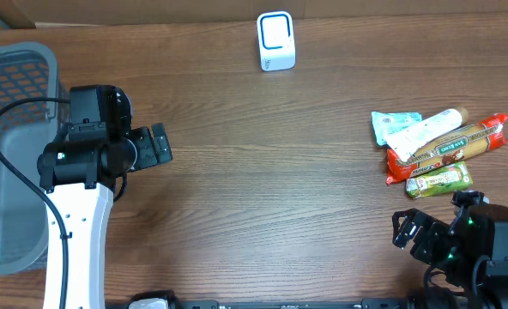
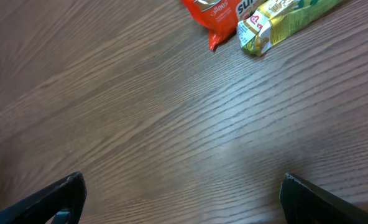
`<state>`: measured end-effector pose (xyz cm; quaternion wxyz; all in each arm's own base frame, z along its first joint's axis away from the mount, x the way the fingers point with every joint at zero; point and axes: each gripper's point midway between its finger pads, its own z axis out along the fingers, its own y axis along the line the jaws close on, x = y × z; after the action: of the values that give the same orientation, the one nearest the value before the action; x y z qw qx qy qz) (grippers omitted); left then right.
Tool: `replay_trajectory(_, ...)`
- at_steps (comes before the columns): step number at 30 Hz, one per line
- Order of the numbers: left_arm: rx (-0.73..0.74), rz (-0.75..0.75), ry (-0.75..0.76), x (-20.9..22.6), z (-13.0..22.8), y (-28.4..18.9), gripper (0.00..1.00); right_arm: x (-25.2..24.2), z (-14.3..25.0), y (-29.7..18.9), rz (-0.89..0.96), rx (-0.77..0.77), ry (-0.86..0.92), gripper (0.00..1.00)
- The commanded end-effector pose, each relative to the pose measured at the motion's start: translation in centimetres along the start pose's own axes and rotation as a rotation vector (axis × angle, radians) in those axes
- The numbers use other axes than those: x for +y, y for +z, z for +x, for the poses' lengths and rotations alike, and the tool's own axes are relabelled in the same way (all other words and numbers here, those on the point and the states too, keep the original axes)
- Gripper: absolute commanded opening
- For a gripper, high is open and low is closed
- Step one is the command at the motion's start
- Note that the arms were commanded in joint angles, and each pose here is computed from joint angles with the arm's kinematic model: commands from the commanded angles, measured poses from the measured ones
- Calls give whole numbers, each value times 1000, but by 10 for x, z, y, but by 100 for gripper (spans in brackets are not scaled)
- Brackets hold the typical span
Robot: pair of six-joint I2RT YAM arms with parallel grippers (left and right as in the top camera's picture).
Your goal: Scan the item barcode
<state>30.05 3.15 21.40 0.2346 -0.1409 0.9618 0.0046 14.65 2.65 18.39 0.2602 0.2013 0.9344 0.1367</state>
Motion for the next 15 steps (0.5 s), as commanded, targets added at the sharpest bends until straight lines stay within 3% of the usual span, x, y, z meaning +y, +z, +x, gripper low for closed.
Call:
replay_trajectory(1,-5,2,14,1,0,-2,100,-3,-21,-8,30,-130,65,100)
replay_trajectory(8,-4,2,13,1,0,-2,99,29,-108,-54,-96,-591,45,100)
replay_trajectory(15,-5,2,14,1,0,-2,100,43,-155,-80,-200,-888,87,100)
